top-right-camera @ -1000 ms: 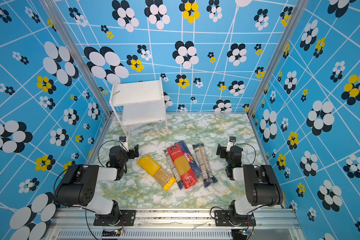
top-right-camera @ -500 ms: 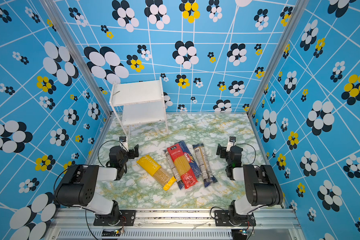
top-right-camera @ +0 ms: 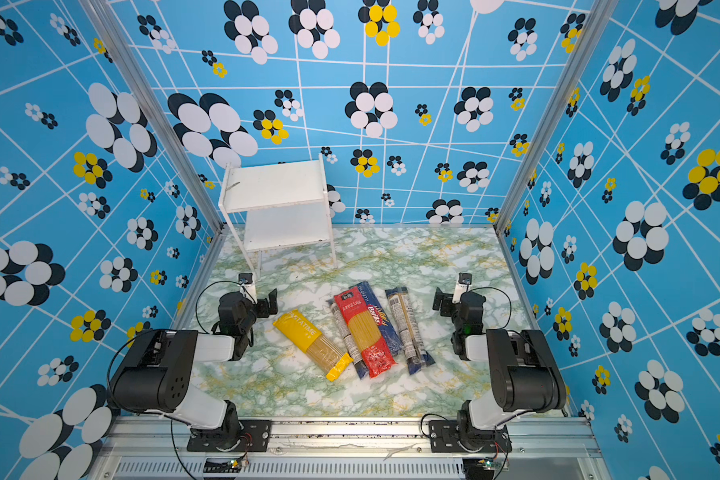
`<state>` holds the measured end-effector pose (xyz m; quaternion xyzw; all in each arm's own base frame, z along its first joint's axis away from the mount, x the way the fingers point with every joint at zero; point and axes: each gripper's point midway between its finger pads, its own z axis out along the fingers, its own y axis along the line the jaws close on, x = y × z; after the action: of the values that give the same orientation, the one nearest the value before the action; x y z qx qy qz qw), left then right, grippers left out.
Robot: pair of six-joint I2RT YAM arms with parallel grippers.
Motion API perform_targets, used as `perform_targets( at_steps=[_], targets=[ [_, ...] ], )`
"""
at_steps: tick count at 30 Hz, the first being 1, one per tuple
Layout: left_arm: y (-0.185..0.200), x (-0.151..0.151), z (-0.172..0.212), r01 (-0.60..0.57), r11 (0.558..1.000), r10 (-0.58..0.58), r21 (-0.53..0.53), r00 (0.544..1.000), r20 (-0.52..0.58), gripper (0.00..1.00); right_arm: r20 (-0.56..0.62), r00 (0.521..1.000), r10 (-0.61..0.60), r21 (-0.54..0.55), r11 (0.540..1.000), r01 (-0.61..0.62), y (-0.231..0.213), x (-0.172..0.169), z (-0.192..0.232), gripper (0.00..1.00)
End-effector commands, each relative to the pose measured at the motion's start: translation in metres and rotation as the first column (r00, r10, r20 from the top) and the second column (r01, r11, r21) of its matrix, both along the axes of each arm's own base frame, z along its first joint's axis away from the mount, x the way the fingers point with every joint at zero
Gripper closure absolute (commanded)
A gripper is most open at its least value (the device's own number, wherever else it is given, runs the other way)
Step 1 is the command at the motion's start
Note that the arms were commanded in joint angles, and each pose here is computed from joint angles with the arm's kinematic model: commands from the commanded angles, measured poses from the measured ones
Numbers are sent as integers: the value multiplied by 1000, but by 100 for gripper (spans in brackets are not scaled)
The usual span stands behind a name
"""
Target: Place and organize the pasta boxes and bags onto the shelf
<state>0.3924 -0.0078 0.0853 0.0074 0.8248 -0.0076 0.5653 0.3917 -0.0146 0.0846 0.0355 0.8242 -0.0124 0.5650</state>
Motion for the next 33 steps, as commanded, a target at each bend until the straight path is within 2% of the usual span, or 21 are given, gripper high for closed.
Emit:
perform_targets(
  at_steps=[1,10,20,33],
  targets=[
    [-2,6,9,11,1000,-11,2,1000,27,1,19,1000,-4,-5,1000,4,0,5,8,1],
    [-2,6,10,12,1000,-12,0,1000,27,1,36,998,52,-10,999,-52,9,3,9,1],
    [-6,6,10,37,999,-37,3,999,27,1,33,993,113,-10,994,-113,19,4,12,7],
    [-10,3,27,59,998,-59,2,998,22,1,-7,992,123,-3,992,-123,21,7,20,8]
  ],
)
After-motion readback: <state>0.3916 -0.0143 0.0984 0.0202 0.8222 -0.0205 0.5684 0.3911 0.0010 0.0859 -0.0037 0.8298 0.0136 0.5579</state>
